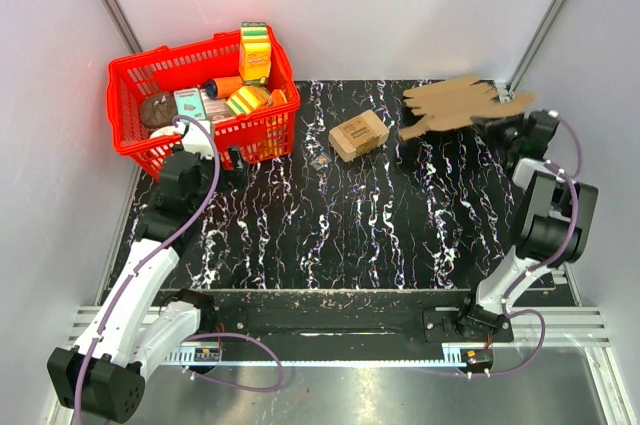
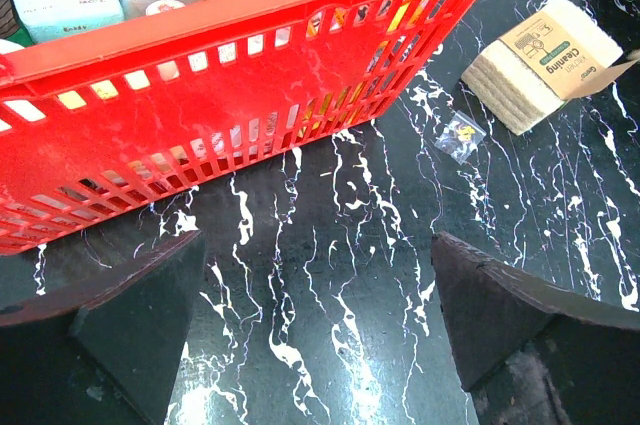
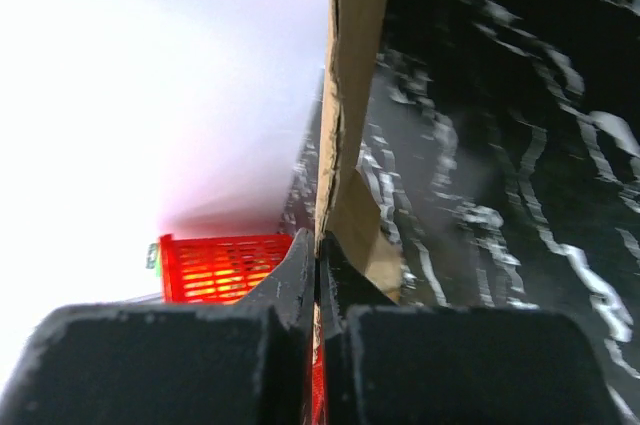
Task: Fold the paper box
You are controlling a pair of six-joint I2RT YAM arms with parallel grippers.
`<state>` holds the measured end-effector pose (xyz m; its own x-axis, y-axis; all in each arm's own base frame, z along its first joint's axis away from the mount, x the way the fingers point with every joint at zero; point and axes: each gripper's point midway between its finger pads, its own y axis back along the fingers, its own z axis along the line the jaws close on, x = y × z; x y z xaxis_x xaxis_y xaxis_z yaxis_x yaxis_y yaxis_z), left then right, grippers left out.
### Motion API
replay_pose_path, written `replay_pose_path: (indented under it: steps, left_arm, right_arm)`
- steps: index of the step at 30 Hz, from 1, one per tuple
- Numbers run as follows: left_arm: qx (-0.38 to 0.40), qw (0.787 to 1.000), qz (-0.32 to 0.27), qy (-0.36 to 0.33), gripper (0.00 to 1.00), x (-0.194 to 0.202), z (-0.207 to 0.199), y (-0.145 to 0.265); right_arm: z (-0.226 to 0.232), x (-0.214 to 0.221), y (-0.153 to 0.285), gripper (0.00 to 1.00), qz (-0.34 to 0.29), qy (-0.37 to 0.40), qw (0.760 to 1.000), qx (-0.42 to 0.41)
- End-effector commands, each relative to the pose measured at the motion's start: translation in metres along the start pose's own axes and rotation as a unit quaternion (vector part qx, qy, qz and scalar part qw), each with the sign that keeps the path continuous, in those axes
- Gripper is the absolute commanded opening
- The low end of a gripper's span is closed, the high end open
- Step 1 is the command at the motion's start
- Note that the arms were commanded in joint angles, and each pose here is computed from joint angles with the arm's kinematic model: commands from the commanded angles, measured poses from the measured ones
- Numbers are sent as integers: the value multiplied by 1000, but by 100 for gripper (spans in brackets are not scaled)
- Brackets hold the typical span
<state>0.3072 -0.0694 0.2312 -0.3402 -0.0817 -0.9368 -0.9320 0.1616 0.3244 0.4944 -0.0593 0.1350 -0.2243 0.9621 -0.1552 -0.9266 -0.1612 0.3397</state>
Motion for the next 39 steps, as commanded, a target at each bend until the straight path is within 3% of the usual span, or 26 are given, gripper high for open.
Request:
replay_pose_path:
  steps: [1, 7, 13, 19, 24, 26, 30, 39]
  left_arm:
    - [9, 1000, -14, 8, 99, -8, -4, 0]
    - [12, 1000, -16, 7, 99, -9, -5, 1]
    - [20, 1000, -14, 9, 99, -9, -8, 1]
    - [16, 1000, -22, 10, 99, -12, -6, 3]
    - [13, 999, -26, 13, 99, -13, -5, 5]
    - [15, 999, -28, 13, 99, -13, -6, 5]
    - [19, 999, -31, 14, 99, -15, -8, 6]
    - [32, 999, -38, 18, 99, -16, -12, 8]
  right_arm:
    - [118, -24, 47, 0, -53, 99, 990, -85]
    - [203, -27, 106, 0, -76, 197, 972, -107]
    - [215, -7, 151, 0, -33, 251, 967, -23]
    - [250, 28, 199, 0, 15, 353, 936, 0]
    - [237, 86, 224, 0, 124, 419, 898, 42]
    - [234, 101, 233, 0, 141, 433, 889, 46]
    - [232, 131, 257, 0, 170, 444, 879, 30]
    - [204, 217, 304, 0, 316, 472, 823, 1]
